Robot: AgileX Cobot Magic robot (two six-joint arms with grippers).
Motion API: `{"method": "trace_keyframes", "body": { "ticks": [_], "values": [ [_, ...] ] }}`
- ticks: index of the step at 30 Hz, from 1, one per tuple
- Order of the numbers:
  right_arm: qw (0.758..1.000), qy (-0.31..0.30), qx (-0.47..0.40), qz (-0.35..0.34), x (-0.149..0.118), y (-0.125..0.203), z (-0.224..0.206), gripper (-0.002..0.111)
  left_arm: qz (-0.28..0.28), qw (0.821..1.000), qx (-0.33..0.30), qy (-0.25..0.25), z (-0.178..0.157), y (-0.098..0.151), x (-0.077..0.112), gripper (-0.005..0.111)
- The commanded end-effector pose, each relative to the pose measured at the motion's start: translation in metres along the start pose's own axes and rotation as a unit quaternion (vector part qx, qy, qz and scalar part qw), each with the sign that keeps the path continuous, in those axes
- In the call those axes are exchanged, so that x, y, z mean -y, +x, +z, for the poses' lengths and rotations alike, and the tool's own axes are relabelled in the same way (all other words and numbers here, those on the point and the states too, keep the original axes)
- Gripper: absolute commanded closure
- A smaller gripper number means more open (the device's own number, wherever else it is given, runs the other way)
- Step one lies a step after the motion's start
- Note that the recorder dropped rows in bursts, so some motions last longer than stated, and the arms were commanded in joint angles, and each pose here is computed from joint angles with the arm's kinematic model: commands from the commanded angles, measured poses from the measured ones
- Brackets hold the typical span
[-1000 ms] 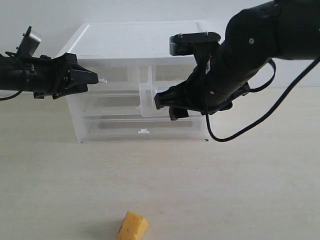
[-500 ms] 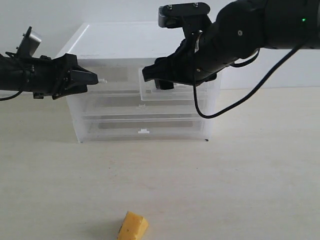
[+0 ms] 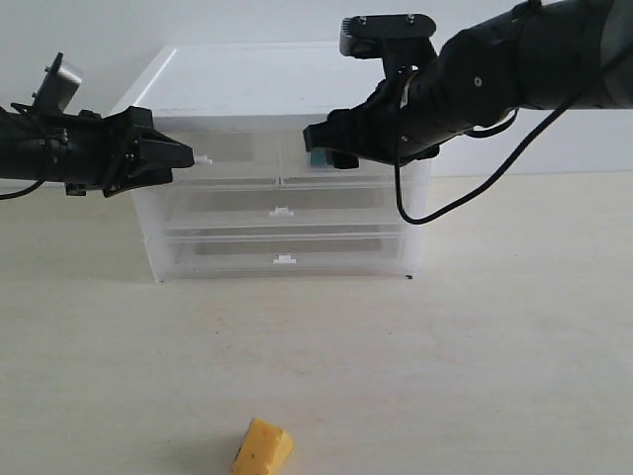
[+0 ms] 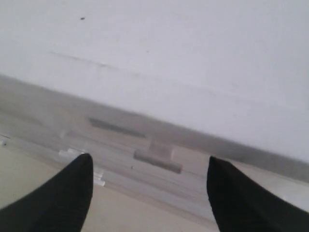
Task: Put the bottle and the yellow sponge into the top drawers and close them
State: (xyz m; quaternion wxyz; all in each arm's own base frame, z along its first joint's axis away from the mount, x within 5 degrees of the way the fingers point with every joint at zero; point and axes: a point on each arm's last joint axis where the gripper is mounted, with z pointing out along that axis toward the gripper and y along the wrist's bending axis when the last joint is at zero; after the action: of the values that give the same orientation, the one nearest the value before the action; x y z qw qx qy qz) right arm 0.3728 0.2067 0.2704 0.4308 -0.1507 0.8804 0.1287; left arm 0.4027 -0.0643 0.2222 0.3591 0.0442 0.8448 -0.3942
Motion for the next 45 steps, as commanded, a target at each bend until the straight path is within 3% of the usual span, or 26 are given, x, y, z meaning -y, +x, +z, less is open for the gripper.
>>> {"method": "trace_keyframes", "body": {
  "ticks": [1, 7, 15, 19, 24, 28, 29, 33, 39, 45],
  "values": [
    [0.998, -0.008, 0.066, -0.008, 0.004, -0.016, -0.002, 0.046, -0.005, 0.999, 0.030, -0.026, -0.002, -0.009, -0.005, 0.059],
    [1.000, 0.004, 0.029, -0.007, 0.006, -0.012, -0.008, 0.046, 0.000, 0.999, 0.030, -0.026, -0.002, -0.009, -0.005, 0.059],
    [0.999, 0.008, -0.024, -0.021, 0.007, -0.013, -0.047, 0.050, -0.001, 1.000, 0.023, -0.010, -0.001, -0.007, -0.002, 0.059],
    [0.999, -0.021, -0.033, -0.021, 0.004, 0.000, -0.062, 0.064, -0.015, 1.000, 0.009, 0.026, -0.002, -0.005, 0.004, 0.059],
    [0.999, -0.030, -0.027, -0.036, 0.006, 0.023, -0.073, 0.071, -0.046, 0.995, -0.015, 0.091, -0.011, -0.003, 0.009, 0.059],
    [0.998, -0.030, -0.013, -0.045, 0.007, 0.029, -0.078, 0.104, -0.068, 0.987, -0.037, 0.141, -0.018, -0.002, 0.014, 0.059],
    [0.998, -0.030, -0.013, -0.045, 0.007, 0.029, -0.078, 0.108, -0.069, 0.986, -0.042, 0.149, -0.018, -0.001, 0.016, 0.059],
    [0.998, -0.030, -0.012, -0.045, 0.007, 0.029, -0.078, 0.097, -0.082, 0.984, -0.047, 0.148, -0.017, 0.001, 0.016, 0.059],
    [0.999, -0.032, 0.011, -0.031, 0.007, 0.025, -0.075, 0.054, -0.101, 0.986, -0.041, 0.126, -0.013, 0.002, 0.007, 0.059],
    [0.999, -0.027, 0.005, -0.017, 0.007, 0.030, -0.033, 0.050, -0.121, 0.985, -0.052, 0.115, -0.002, 0.010, -0.007, 0.059]
  ]
}}
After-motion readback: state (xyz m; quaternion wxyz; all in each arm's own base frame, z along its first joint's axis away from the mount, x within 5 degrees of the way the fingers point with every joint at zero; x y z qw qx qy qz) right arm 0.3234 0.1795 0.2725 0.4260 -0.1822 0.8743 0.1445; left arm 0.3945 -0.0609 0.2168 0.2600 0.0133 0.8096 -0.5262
